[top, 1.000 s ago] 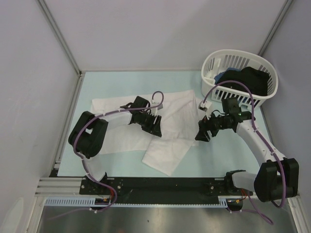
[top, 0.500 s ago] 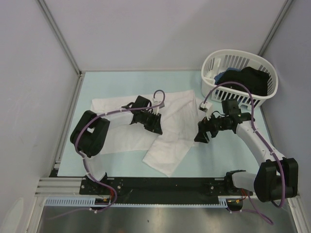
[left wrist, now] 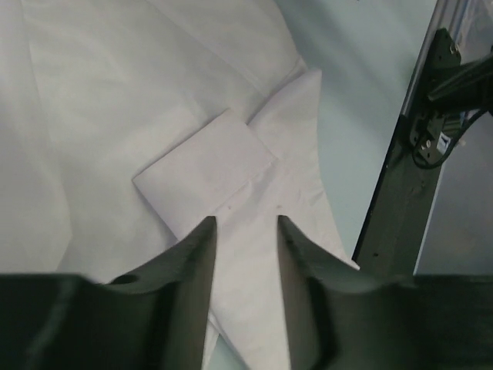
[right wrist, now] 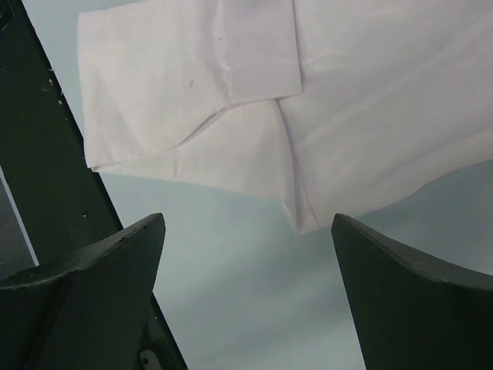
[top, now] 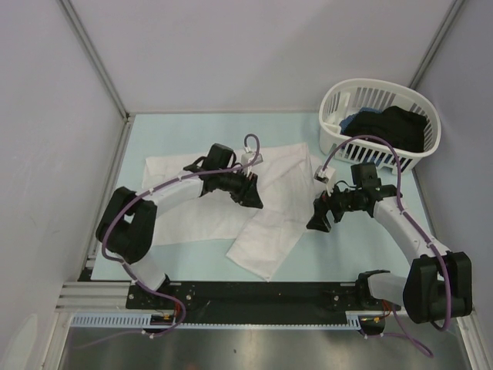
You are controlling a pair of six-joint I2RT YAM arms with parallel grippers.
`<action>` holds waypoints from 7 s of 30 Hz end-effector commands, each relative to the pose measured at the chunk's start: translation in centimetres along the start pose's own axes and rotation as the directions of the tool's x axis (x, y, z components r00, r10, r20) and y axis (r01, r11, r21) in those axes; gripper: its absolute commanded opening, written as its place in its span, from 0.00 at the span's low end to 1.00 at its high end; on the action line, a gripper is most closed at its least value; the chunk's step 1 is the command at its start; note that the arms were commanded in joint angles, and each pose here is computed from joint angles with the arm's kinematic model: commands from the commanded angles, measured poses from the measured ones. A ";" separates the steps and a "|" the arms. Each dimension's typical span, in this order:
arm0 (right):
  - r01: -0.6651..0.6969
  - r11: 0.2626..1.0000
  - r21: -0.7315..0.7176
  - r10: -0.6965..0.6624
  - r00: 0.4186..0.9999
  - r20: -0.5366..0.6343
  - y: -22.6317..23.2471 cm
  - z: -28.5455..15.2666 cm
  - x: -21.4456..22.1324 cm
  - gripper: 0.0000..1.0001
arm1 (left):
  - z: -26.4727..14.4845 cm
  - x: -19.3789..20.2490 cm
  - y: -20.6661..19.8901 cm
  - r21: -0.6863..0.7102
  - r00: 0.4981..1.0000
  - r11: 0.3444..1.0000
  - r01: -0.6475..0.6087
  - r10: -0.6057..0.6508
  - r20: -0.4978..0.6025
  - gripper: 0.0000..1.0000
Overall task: Fold and stack the long sleeve shirts
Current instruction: Fold the shirt
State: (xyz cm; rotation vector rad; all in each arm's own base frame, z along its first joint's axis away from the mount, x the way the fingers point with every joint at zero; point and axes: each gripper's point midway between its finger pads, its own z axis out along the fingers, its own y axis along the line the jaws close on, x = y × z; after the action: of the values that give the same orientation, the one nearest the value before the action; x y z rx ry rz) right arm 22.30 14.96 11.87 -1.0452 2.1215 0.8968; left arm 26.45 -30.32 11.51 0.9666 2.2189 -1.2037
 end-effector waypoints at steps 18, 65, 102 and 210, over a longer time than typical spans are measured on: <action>0.024 1.000 0.009 -0.025 1.000 0.018 -0.5 -0.5 -0.8 0.96 | 6.2 2.8 5.7 -0.111 0.969 0.978 0.177 -0.193 -0.152 0.56; -0.011 1.000 -0.006 0.012 1.000 0.018 -2.7 -0.6 -1.0 0.96 | 7.7 7.1 3.7 -0.151 0.885 0.934 0.322 -0.354 -0.303 0.38; 0.205 0.979 -0.001 -0.193 0.923 0.332 -1.9 1.7 -6.5 1.00 | -11.4 -24.5 -7.5 -0.095 0.748 0.878 -0.469 0.452 0.487 0.00; 0.414 0.767 0.490 -0.641 0.476 0.602 2.5 -13.9 -35.3 0.00 | -25.5 21.0 11.9 -0.182 0.652 0.815 -0.550 0.282 -0.703 0.00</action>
State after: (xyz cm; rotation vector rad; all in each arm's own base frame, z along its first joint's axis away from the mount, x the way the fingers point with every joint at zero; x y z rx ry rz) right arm 35.29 20.53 42.61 -0.8955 1.2001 0.5990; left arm 18.42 4.14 1.96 1.8649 2.3817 -0.1548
